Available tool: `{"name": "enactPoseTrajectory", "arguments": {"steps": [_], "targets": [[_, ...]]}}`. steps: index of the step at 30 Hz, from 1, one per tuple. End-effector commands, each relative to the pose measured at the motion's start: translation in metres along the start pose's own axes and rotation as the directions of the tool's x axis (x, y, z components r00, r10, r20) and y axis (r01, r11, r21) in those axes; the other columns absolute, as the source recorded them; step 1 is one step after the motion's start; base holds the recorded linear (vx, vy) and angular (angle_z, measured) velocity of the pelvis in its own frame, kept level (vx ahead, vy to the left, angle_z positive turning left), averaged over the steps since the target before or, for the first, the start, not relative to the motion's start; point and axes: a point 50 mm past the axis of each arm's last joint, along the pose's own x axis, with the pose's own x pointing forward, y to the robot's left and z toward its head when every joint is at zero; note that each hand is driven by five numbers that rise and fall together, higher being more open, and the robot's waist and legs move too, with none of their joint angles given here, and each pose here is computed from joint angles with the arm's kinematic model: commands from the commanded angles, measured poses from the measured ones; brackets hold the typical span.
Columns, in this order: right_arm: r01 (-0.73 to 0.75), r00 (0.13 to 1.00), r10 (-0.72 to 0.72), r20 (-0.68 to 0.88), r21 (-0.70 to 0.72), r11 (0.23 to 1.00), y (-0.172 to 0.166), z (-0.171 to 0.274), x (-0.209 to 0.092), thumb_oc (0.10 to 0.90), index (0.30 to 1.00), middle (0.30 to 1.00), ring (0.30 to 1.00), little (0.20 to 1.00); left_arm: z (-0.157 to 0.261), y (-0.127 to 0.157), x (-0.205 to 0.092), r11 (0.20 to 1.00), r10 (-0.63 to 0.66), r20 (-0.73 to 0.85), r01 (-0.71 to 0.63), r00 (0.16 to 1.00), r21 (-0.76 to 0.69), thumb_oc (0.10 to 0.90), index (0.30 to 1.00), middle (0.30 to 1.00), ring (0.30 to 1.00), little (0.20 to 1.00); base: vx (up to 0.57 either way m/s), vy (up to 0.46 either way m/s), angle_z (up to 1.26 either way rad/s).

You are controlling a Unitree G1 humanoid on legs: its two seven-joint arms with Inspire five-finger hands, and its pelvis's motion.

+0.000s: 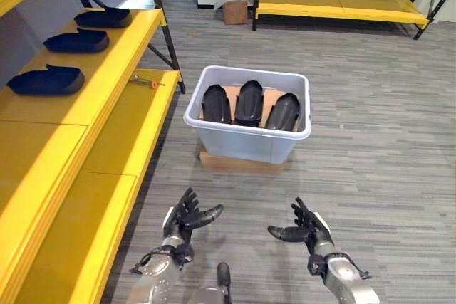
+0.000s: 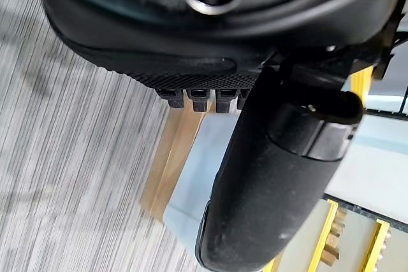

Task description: Move parts from the plastic box to the shelf.

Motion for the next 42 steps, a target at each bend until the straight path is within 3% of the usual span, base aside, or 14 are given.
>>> {"name": "enactPoseTrajectory", "arguments": {"steps": [1, 10, 16, 26, 34, 42], "targets": [[-0.004, 0.981, 0.014, 0.193, -0.049, 0.999, -0.005, 0.04, 0.002, 0.9, 1.0, 1.0, 1.0, 1.0, 0.024, -0.02, 0.0, 0.996, -0.089, 0.148, 0.092, 0.985, -0.01, 0.9, 1.0, 1.0, 1.0, 1.0, 0.12, 0.129, -0.06], [-0.018, 0.984, 0.03, 0.177, -0.064, 0.998, -0.001, 0.033, -0.003, 0.9, 1.0, 1.0, 1.0, 1.0, 0.021, -0.019, -0.003, 0.994, -0.105, 0.139, 0.103, 0.985, 0.021, 0.9, 1.0, 1.0, 1.0, 1.0, 0.16, 0.082, 0.11], [-0.004, 0.984, 0.019, 0.175, -0.085, 0.996, -0.007, 0.034, -0.004, 0.9, 1.0, 1.0, 1.0, 1.0, 0.016, -0.01, -0.005, 0.996, -0.085, 0.127, 0.084, 0.988, 0.016, 0.9, 1.0, 1.0, 1.0, 1.0, 0.36, -0.293, 0.08], [0.04, 0.975, -0.021, 0.223, -0.083, 0.996, -0.024, 0.048, -0.002, 0.9, 1.0, 1.0, 1.0, 1.0, 0.017, -0.029, 0.003, 0.992, -0.118, 0.135, 0.122, 0.984, -0.026, 0.9, 1.0, 1.0, 1.0, 1.0, 0.19, -0.241, 0.1], [0.052, 0.975, -0.037, 0.218, -0.062, 0.997, -0.027, 0.046, -0.003, 0.9, 1.0, 1.0, 1.0, 1.0, 0.015, -0.026, 0.002, 0.992, -0.108, 0.123, 0.115, 0.986, -0.044, 0.9, 1.0, 1.0, 1.0, 1.0, 0.07, -0.163, 0.09], [0.079, 0.978, -0.067, 0.197, -0.056, 0.995, -0.028, 0.038, -0.004, 0.9, 1.0, 1.0, 1.0, 1.0, 0.012, -0.019, -0.001, 0.996, -0.091, 0.106, 0.093, 0.99, -0.008, 0.9, 1.0, 1.0, 1.0, 1.0, 0.23, 0.115, 0.11]]}}
